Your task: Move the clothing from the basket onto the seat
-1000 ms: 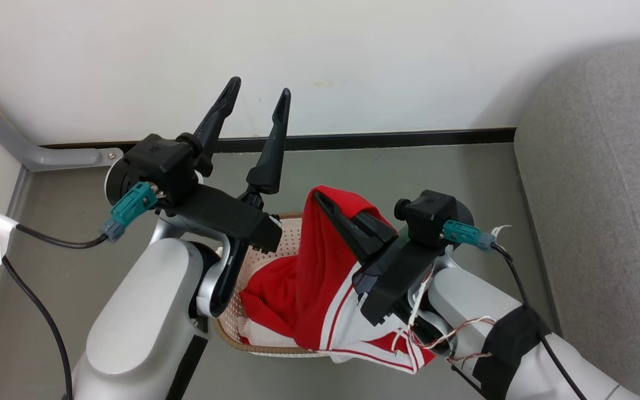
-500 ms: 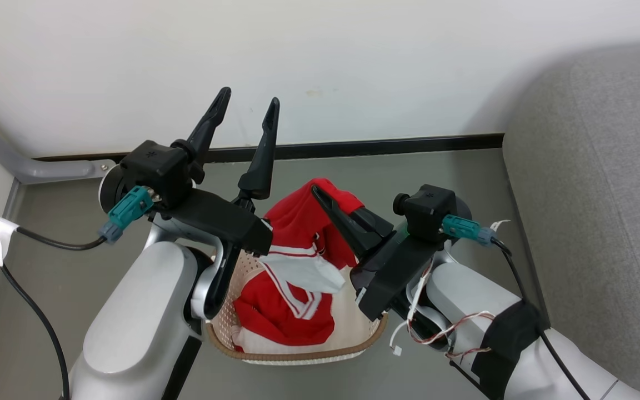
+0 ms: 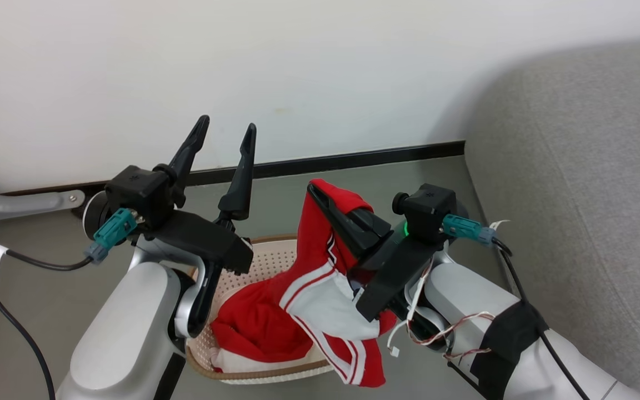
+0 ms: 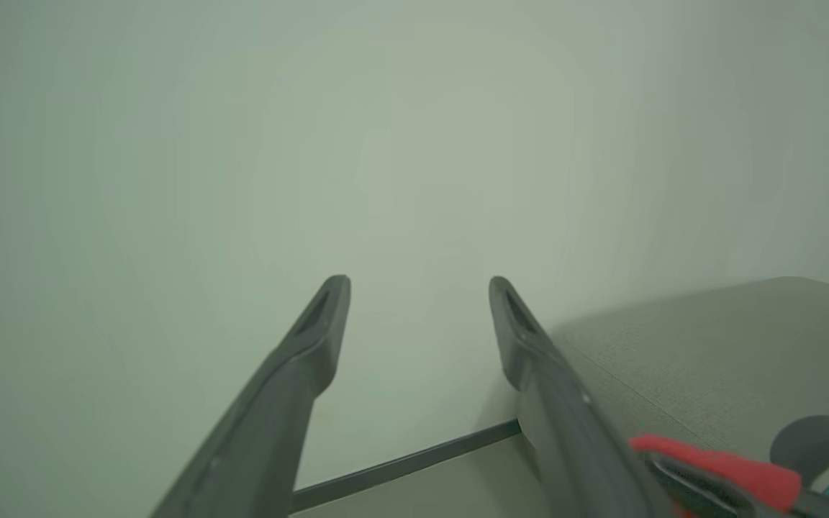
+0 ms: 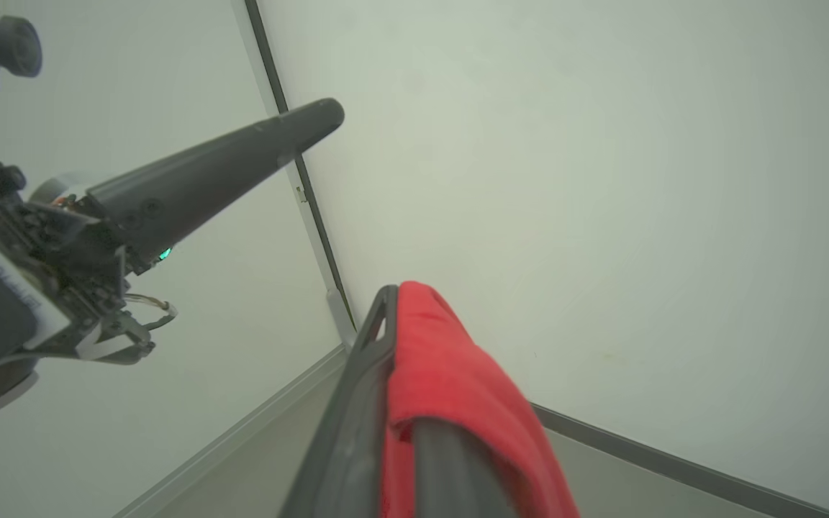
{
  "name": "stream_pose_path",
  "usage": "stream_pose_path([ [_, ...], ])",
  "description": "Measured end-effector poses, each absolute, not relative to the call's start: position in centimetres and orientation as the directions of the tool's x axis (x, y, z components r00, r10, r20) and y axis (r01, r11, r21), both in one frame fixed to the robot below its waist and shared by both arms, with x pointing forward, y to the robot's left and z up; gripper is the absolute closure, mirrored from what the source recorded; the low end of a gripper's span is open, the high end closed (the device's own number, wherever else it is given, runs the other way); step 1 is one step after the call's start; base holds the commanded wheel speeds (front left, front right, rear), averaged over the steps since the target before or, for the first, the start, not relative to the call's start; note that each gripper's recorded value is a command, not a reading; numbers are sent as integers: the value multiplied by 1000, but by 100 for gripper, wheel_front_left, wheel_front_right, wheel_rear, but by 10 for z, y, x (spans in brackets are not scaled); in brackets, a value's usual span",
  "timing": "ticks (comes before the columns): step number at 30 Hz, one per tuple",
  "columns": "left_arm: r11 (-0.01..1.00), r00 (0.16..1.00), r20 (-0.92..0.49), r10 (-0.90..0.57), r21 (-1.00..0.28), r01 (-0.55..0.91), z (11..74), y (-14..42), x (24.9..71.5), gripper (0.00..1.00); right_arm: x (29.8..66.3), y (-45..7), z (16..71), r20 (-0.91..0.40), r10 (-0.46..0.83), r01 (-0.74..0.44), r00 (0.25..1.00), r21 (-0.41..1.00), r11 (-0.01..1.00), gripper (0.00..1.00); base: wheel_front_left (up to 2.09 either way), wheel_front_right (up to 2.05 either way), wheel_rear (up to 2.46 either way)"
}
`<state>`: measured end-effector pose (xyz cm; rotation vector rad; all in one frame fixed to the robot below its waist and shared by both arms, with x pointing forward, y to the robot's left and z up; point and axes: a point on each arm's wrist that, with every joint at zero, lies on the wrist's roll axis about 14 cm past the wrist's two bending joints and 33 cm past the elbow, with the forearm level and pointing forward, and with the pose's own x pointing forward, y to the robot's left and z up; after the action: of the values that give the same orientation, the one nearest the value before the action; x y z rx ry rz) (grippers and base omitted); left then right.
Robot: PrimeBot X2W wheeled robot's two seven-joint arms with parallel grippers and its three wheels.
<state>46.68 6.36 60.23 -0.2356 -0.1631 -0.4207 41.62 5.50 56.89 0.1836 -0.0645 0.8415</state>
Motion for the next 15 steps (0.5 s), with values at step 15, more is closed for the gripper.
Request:
stream_pose_path([
  [15, 822, 846, 198, -496, -206, 530, 596, 11, 468, 0, 419, 7, 581, 159, 639, -657, 753, 131, 742, 100, 0, 0, 0],
])
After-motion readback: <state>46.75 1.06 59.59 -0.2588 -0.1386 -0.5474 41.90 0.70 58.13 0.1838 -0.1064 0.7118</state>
